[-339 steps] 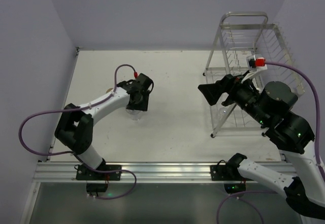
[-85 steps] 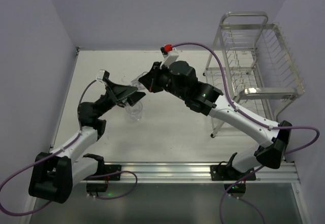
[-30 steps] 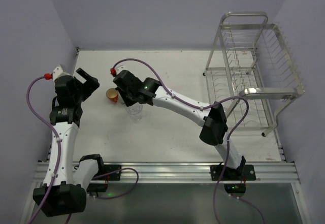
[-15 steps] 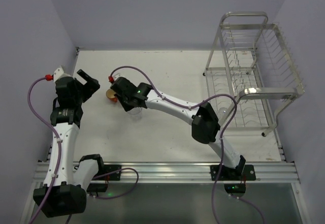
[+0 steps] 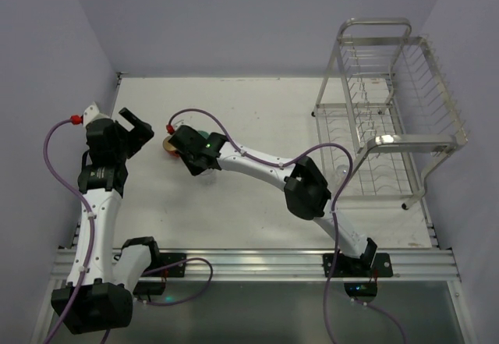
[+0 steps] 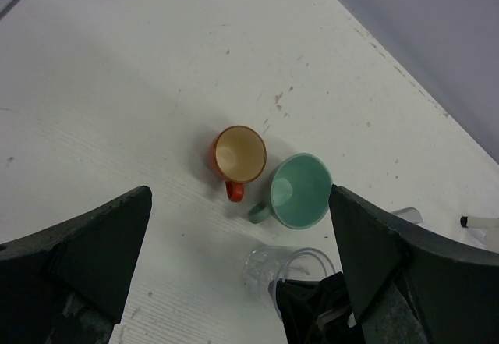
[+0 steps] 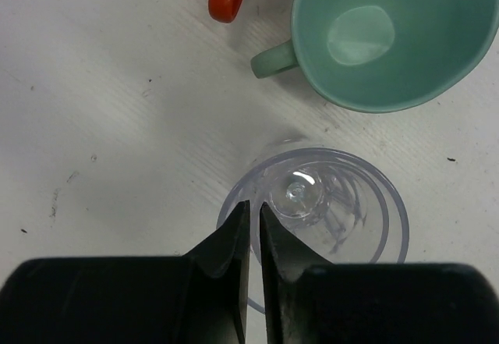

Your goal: Unload the cups from the dish rack

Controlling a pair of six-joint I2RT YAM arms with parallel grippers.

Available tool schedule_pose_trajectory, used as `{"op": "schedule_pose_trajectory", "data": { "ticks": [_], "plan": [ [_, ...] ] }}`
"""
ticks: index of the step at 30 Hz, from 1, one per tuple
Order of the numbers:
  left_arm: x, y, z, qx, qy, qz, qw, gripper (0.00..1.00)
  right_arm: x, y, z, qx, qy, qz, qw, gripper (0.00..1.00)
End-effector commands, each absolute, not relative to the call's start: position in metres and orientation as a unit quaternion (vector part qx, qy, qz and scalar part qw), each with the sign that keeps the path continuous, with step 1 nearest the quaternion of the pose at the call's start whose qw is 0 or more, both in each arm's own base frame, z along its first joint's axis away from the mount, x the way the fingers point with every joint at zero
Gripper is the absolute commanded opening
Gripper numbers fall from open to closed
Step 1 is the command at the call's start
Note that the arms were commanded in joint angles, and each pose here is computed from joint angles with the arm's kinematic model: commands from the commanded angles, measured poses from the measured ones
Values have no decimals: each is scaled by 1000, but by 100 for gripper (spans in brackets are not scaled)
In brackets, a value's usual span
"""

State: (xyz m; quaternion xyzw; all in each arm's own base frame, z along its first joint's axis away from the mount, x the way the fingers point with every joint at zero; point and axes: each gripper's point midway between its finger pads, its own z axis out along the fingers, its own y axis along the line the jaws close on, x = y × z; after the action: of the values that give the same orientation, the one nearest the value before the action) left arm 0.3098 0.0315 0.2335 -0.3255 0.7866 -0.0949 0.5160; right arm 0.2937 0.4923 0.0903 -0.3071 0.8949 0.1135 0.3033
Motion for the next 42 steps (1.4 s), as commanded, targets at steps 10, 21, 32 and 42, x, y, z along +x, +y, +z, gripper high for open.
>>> {"op": "schedule_pose_trajectory", "data": {
  "ticks": [10, 21, 32, 42],
  "plan": [
    [311, 32, 240, -314, 782, -98, 530, 100, 305, 482, 153, -278, 880, 121, 366, 33],
    [312, 24, 238, -310, 783, -118, 526, 100, 294, 461, 228, -254, 863, 159, 408, 34],
    [332, -43, 257, -190, 791, -254, 523, 91, 265, 384, 358, -176, 829, 184, 498, 34],
    [339, -187, 283, -5, 793, -333, 511, 91, 235, 264, 431, -92, 797, 170, 573, 34]
  ]
}}
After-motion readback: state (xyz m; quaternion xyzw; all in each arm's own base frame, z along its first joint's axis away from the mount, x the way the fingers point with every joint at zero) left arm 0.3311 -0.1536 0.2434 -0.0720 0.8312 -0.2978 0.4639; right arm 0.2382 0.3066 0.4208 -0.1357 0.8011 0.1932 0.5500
